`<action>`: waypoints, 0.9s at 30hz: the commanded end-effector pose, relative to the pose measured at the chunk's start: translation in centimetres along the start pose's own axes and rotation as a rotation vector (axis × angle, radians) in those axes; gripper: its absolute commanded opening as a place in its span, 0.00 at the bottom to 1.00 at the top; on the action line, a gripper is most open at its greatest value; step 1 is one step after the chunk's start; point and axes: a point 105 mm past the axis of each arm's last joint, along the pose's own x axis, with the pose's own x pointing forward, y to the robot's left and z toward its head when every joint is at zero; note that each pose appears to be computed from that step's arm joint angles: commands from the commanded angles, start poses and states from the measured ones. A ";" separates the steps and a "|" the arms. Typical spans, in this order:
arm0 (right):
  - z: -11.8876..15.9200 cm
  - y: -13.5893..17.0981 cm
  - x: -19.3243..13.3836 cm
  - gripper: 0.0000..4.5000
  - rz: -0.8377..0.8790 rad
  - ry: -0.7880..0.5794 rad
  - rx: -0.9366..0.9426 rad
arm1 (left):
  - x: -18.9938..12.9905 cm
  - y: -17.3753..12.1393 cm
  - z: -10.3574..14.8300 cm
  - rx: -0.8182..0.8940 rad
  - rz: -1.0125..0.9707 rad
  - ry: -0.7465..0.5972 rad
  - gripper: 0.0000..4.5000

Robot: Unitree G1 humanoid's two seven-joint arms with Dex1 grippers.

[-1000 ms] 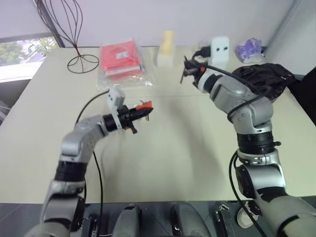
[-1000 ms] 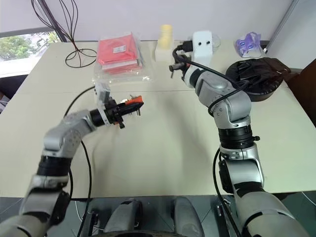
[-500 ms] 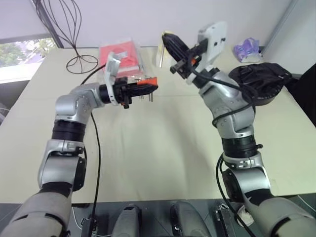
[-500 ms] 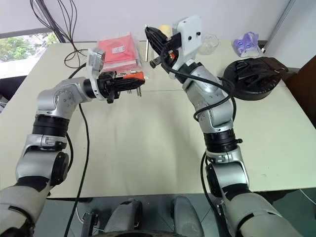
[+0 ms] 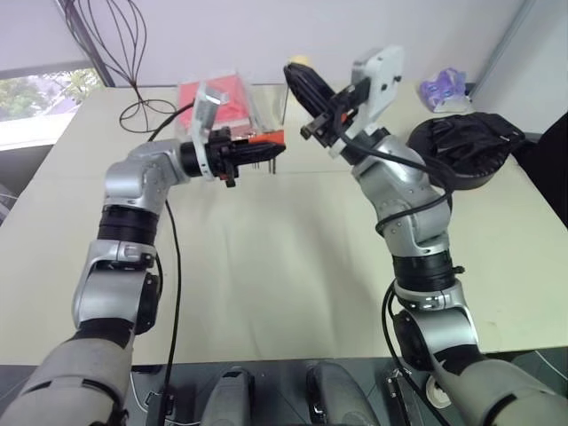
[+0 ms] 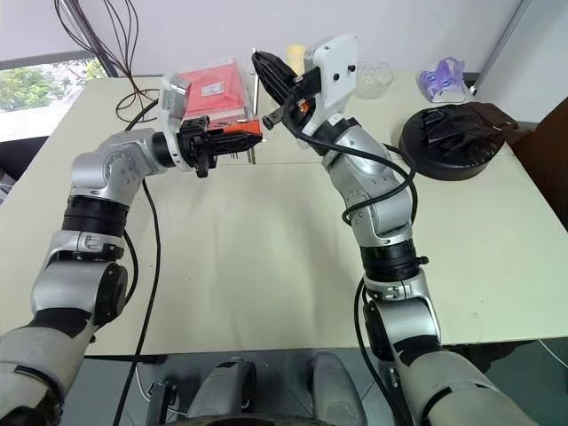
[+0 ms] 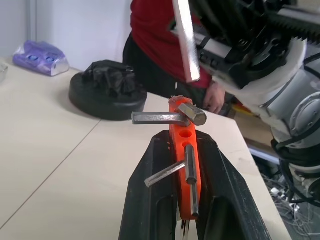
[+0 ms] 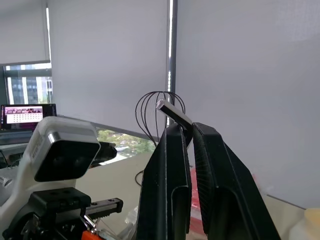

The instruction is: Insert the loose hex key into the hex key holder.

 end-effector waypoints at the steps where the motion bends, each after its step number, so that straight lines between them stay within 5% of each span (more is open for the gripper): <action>1: 2.0 0.5 0.1 0.02 0.015 -0.068 -0.028 | 0.3 -0.3 2.0 0.066 -0.016 -0.041 0.00; 18: -0.1 -0.2 -0.7 0.02 -0.028 -0.010 -0.024 | 0.2 -0.5 1.8 0.059 -0.011 -0.042 0.00; 27: -0.6 1.6 -0.8 0.02 0.095 0.011 -0.067 | 0.6 -0.6 1.4 0.067 -0.020 -0.029 0.00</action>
